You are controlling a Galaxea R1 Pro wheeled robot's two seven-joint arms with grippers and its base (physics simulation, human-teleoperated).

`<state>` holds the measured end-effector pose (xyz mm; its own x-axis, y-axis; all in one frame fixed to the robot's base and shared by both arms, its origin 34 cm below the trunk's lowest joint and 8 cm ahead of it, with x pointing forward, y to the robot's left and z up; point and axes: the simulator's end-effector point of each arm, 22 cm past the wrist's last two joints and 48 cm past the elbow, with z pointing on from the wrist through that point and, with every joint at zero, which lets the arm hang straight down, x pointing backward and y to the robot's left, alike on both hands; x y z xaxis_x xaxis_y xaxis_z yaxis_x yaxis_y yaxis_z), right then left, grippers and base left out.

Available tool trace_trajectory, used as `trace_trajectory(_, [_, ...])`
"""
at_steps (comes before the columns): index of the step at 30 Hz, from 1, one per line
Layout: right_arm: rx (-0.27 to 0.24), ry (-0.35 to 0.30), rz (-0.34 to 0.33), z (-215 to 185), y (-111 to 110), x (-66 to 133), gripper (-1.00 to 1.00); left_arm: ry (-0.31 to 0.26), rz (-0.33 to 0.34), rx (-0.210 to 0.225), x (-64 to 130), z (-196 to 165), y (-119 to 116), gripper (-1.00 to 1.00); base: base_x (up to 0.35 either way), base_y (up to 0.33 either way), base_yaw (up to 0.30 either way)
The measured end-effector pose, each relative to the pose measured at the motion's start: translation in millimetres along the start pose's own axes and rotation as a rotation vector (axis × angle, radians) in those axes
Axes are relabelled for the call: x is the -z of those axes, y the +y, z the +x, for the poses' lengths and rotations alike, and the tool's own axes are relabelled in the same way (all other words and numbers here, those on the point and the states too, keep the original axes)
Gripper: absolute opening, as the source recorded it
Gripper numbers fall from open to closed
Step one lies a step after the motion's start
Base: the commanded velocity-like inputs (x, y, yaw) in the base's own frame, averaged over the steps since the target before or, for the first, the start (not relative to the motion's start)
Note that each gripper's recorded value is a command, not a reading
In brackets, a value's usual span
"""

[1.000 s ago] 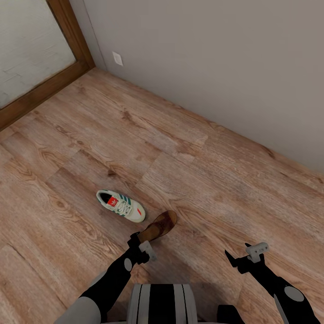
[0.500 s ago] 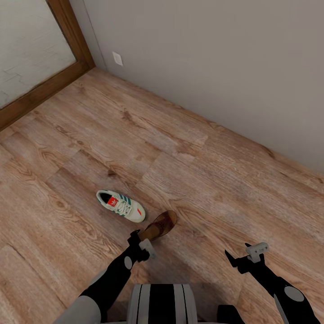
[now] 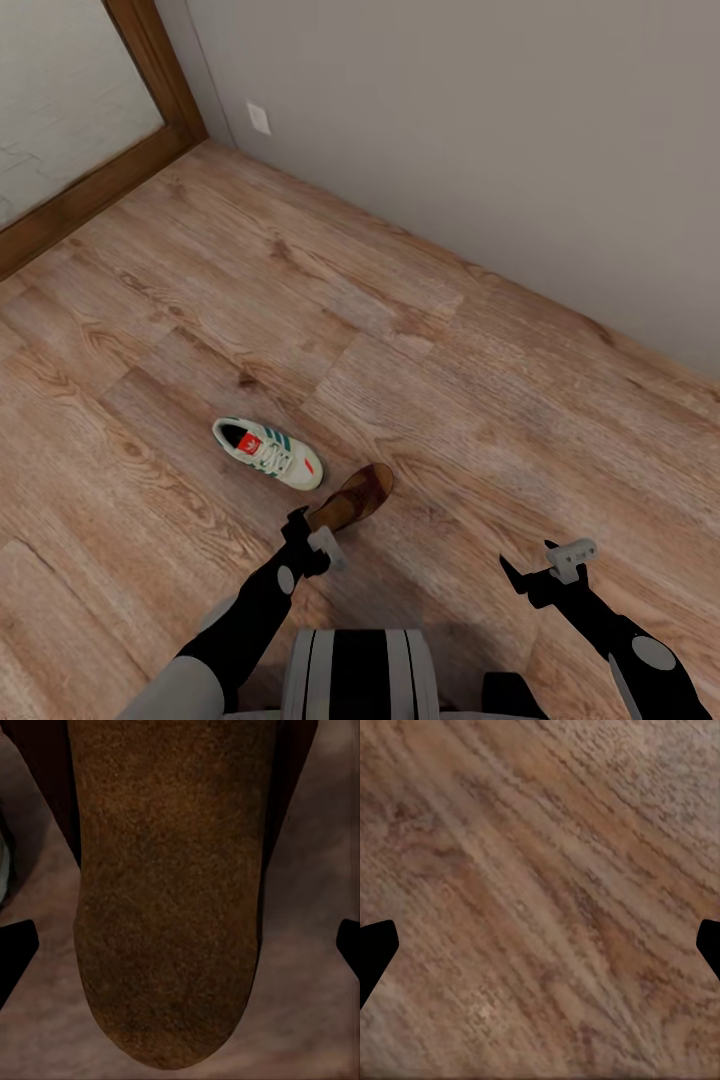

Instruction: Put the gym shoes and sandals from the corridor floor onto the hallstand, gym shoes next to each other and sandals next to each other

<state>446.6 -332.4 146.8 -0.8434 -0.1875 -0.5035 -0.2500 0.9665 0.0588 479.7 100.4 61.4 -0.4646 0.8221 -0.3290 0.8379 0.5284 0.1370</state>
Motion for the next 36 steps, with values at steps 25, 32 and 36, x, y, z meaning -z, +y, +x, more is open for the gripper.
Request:
trace_trajectory(25, [-0.004,0.023,-0.005,12,2,-4.0,1.0,0.021,0.015,0.002,-6.2,14,-7,1.0,0.0,0.0,0.0])
trace_trajectory(32, [-0.004,0.024,-0.005,12,2,-4.0,1.0,0.021,0.015,0.002,-6.2,14,-7,1.0,0.0,0.0,0.0])
trace_trajectory(36, [-0.004,0.024,-0.005,12,2,-4.0,1.0,0.021,0.015,0.002,-6.2,14,-7,1.0,0.0,0.0,0.0])
